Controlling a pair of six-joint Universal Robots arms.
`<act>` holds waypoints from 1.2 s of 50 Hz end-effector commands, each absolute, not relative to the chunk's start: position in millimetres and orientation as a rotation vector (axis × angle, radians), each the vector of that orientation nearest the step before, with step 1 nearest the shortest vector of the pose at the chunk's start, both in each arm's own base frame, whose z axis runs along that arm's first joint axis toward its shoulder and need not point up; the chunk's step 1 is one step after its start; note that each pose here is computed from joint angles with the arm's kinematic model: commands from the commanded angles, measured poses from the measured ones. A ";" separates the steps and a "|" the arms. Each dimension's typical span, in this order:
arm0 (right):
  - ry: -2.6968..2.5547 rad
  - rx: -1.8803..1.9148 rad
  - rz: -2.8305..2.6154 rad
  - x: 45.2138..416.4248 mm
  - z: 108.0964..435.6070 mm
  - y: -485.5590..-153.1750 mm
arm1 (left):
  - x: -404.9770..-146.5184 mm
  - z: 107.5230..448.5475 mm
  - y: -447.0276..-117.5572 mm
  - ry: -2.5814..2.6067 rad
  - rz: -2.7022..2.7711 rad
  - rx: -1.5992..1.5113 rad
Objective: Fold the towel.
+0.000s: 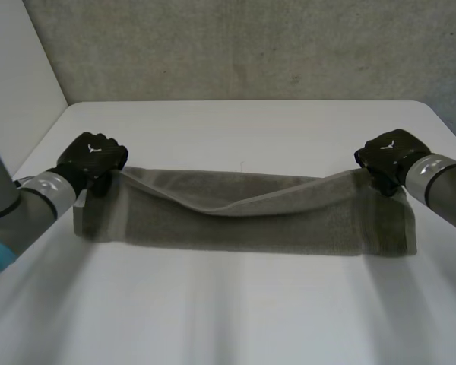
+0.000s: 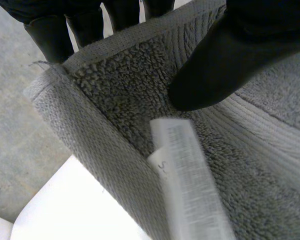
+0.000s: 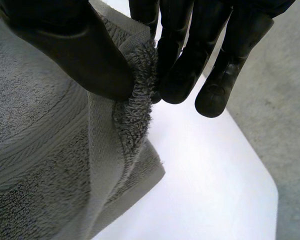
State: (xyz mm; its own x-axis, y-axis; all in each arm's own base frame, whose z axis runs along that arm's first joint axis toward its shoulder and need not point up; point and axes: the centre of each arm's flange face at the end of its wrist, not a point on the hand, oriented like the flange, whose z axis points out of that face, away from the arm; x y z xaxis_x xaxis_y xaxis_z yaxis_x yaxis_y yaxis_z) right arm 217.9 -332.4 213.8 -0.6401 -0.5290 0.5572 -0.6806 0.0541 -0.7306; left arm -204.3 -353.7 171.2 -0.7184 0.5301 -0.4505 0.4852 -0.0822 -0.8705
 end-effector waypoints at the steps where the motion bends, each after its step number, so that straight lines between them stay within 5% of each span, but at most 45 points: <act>1: -2.222 1.203 1.607 220.3 189.8 -358.5 | -222.2 154.4 -374.9 -2.111 1.979 -1.241; 21: -2.101 1.038 1.676 228.5 160.6 -415.4 | -245.9 128.0 -416.5 -2.181 2.026 -1.223; 35: -2.149 1.031 1.656 235.8 148.4 -411.3 | -257.7 129.0 -405.6 -2.214 1.962 -1.246; 45: -2.044 0.944 1.839 225.3 228.4 -377.7 | -252.1 180.2 -382.0 -2.162 2.035 -1.174; 60: -2.206 1.090 1.680 211.0 202.2 -300.6 | -242.3 187.2 -332.9 -2.093 2.096 -1.108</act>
